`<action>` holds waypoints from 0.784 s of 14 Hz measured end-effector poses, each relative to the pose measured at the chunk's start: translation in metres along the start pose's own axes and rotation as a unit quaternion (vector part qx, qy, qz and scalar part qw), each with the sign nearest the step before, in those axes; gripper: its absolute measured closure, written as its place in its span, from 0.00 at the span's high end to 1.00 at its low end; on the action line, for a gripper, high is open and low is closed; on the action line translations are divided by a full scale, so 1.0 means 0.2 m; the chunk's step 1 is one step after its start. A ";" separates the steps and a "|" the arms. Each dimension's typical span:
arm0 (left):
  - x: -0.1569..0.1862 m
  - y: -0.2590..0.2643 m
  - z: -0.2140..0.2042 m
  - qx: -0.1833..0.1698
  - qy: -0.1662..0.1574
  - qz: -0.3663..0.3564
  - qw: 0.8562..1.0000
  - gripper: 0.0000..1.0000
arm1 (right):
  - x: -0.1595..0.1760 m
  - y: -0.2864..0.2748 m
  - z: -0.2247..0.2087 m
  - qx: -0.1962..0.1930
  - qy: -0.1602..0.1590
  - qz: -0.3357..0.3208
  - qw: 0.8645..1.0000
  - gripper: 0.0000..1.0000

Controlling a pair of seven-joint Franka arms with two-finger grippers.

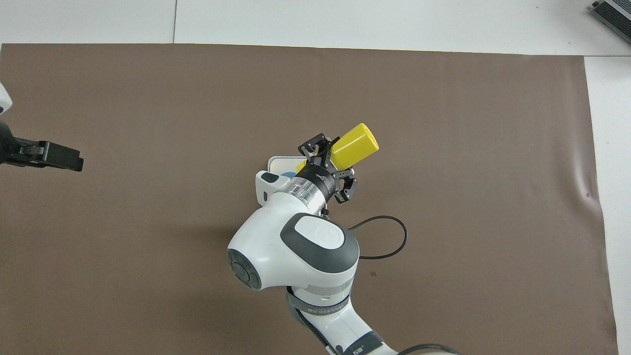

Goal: Pour seasoning into cup on scale with both arms

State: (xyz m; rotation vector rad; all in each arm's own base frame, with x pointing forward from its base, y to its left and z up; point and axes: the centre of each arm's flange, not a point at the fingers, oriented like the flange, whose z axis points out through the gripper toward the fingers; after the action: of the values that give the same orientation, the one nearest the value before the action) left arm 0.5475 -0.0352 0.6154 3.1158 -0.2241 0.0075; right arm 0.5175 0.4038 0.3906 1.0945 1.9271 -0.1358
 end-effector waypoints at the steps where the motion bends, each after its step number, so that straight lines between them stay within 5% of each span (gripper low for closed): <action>1: 0.00 0.00 0.00 0.000 0.000 0.000 1.000 1.00 | 0.00 -0.01 0.00 -0.008 -0.009 -0.009 1.000 0.58; 11: 0.00 0.00 0.00 0.000 0.000 0.000 1.000 1.00 | 0.02 -0.08 -0.01 -0.045 -0.041 -0.050 0.997 0.58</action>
State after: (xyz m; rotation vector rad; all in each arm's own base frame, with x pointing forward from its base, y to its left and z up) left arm 0.5474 -0.0352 0.6154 3.1158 -0.2241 0.0075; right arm 0.5042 0.3973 0.3840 0.9196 1.8967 -0.1463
